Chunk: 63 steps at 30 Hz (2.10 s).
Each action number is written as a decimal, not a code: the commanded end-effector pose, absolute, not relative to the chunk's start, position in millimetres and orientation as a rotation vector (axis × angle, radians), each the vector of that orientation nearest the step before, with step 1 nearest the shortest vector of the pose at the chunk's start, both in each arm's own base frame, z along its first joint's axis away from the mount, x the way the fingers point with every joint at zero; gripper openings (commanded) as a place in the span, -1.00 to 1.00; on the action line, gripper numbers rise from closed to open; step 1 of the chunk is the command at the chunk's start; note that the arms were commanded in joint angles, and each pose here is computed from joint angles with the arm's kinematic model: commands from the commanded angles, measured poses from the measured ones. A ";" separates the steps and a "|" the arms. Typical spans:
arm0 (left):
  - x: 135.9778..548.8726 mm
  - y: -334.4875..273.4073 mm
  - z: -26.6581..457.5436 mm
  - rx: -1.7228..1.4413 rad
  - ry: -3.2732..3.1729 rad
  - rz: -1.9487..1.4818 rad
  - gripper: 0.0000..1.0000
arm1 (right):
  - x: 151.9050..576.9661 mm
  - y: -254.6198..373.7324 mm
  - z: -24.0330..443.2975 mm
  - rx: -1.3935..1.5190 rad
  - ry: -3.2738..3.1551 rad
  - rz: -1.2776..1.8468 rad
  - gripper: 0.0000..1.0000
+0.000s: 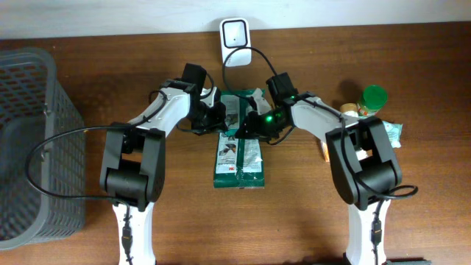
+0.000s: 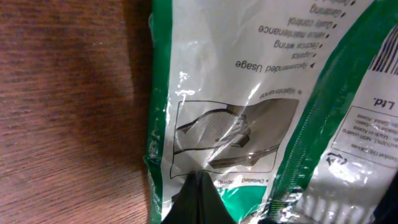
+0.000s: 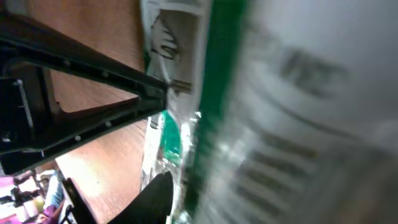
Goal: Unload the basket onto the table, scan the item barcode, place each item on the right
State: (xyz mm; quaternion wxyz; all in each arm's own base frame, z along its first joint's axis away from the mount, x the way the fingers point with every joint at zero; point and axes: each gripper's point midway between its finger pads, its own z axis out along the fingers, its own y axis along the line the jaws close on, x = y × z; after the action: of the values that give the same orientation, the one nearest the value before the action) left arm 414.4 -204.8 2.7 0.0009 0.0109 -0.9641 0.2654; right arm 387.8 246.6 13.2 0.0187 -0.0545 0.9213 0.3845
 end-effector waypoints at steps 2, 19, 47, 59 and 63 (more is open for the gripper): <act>406.3 -194.2 -24.4 0.084 -3.000 0.730 -1.00 | 388.5 216.1 4.7 -0.068 2.899 1.212 -0.48; 405.9 -194.2 -24.4 0.084 -2.998 0.730 -1.00 | 382.8 243.0 7.3 -0.103 2.894 1.237 -0.56; 406.7 -191.6 -24.4 0.094 -2.997 0.730 -1.00 | 338.2 231.4 26.6 0.200 2.767 1.207 -0.46; 386.7 -204.9 -20.1 0.081 -2.904 0.772 -1.00 | 400.2 217.1 55.1 0.267 2.482 1.216 -0.50; 385.0 -210.2 -20.1 0.060 -2.906 0.772 -1.00 | 380.2 210.4 40.8 0.309 2.595 1.235 -0.48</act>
State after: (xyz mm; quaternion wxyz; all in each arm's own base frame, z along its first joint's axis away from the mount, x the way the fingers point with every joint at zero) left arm 397.7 -208.7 2.4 0.0386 0.0157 -0.9610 0.2732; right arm 387.3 209.3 38.3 0.1384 0.1135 0.8897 0.4201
